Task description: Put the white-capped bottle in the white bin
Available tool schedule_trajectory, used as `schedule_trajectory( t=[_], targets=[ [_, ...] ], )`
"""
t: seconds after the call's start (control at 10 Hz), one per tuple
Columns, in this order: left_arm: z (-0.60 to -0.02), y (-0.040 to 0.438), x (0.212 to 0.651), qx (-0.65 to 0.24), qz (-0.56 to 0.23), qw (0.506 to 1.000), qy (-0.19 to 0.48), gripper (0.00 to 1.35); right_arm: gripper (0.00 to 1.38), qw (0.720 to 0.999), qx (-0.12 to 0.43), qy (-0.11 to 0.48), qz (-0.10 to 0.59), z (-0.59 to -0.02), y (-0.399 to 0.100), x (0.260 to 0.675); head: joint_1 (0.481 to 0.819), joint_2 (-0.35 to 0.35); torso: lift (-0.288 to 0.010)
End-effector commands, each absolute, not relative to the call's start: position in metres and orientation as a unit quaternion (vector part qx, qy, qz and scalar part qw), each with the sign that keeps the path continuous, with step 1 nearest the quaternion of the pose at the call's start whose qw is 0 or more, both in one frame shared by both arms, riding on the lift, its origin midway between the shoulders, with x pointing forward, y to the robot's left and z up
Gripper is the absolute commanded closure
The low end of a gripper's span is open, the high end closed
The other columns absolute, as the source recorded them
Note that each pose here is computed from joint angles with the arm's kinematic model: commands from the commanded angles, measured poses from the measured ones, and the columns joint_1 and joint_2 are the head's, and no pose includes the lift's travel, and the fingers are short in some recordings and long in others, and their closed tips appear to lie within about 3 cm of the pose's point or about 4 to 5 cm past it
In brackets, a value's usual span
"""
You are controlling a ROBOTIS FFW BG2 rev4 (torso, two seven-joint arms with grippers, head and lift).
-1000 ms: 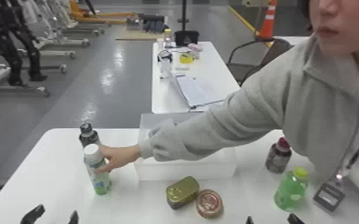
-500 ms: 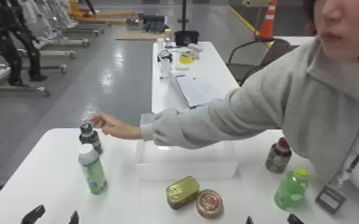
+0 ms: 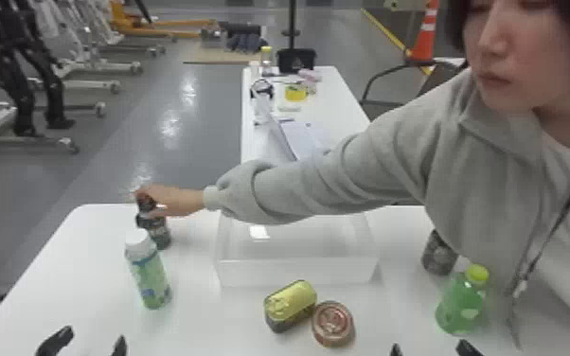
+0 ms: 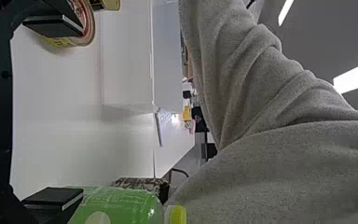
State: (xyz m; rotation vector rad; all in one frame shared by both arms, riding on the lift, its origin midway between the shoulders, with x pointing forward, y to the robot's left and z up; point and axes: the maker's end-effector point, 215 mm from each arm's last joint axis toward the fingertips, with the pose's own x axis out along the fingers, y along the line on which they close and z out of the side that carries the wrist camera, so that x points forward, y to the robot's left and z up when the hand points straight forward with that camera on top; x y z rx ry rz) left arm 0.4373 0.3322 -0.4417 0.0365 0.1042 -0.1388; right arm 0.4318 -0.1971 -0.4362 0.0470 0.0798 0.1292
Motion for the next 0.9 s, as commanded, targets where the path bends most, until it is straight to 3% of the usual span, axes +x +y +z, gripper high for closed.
schedule_trajectory(
  t=[0.0,0.8],
  targets=[
    [-0.4421,0.3315,0.4372,0.017,-0.069,0.996,0.052,0.30,0.09,0.997,0.024,0.040,0.065,-0.4363,-0.1970,0.4318,0.549,0.000,-0.100],
    [-0.4427,0.3290,0.4376,0.016,-0.071,0.996,0.053,0.30,0.09,0.997,0.024,0.041,0.064,-0.4370,-0.1968,0.4316,0.549,0.000,-0.100]
  ],
)
